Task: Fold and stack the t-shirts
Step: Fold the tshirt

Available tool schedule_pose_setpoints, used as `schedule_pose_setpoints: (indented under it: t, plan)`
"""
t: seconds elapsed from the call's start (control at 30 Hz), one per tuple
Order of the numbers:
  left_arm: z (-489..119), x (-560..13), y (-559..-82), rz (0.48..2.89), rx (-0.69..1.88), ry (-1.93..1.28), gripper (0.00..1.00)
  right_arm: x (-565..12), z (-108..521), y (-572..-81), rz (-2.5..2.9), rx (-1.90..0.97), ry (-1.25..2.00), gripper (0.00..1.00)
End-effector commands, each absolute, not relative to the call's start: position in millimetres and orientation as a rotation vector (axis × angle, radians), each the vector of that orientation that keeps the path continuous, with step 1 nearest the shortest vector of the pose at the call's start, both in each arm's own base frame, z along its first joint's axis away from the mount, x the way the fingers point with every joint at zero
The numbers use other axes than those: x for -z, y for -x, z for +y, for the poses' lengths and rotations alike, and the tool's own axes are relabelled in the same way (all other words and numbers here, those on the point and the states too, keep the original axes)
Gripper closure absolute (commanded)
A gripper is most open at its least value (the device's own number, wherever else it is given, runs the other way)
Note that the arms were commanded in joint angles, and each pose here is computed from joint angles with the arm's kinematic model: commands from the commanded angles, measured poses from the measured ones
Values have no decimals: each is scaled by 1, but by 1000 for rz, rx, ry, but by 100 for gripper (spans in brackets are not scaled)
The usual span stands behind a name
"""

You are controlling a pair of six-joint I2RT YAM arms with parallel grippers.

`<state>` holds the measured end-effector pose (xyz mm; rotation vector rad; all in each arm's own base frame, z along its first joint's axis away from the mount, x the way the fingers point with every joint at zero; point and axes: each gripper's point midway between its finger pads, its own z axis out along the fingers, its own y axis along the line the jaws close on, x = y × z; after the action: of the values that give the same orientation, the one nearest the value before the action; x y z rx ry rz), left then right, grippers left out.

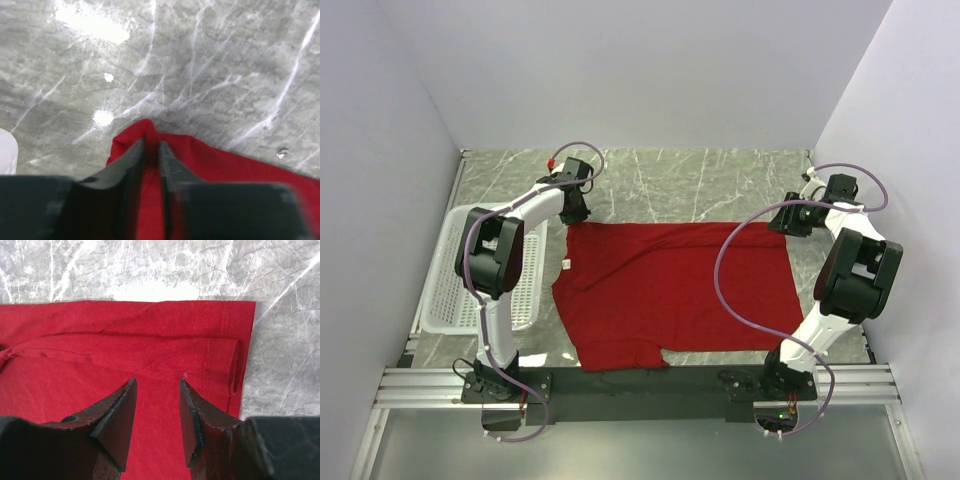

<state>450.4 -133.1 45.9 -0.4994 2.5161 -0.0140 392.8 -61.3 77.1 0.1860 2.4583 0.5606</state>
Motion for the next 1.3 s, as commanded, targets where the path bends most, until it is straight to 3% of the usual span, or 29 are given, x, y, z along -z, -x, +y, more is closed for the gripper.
schedule_pose_setpoints:
  t: [0.0, 0.2, 0.43, 0.57, 0.63, 0.7, 0.87, 1.07, 1.27]
  plan:
    - [-129, -63, -459, 2454, -9, 545, 81, -86, -65, -402, 2431, -540, -175, 54]
    - [-122, -71, -451, 2432, -28, 604, 99, -85, -66, -402, 2431, -539, -175, 53]
    - [-118, -78, -437, 2422, -19, 653, 96, -85, -68, -402, 2436, -523, -171, 53]
    - [-115, -87, -436, 2396, -21, 659, 83, -85, -70, -403, 2442, -505, -163, 53]
    - [-116, -100, -439, 2370, 7, 653, 71, -85, -71, -402, 2447, -495, -158, 53]
    - [-121, -119, -446, 2332, 63, 634, 60, -88, -74, -404, 2446, -478, -148, 54]
    - [-144, -168, -456, 2259, 253, 537, 44, -86, -79, -407, 2481, -455, -154, 53]
    - [-151, -224, -443, 2122, 399, 436, 33, -70, -92, -414, 2555, -367, -186, 53]
    - [-137, -244, -412, 2059, 412, 404, 30, -60, -104, -423, 2594, -299, -221, 54]
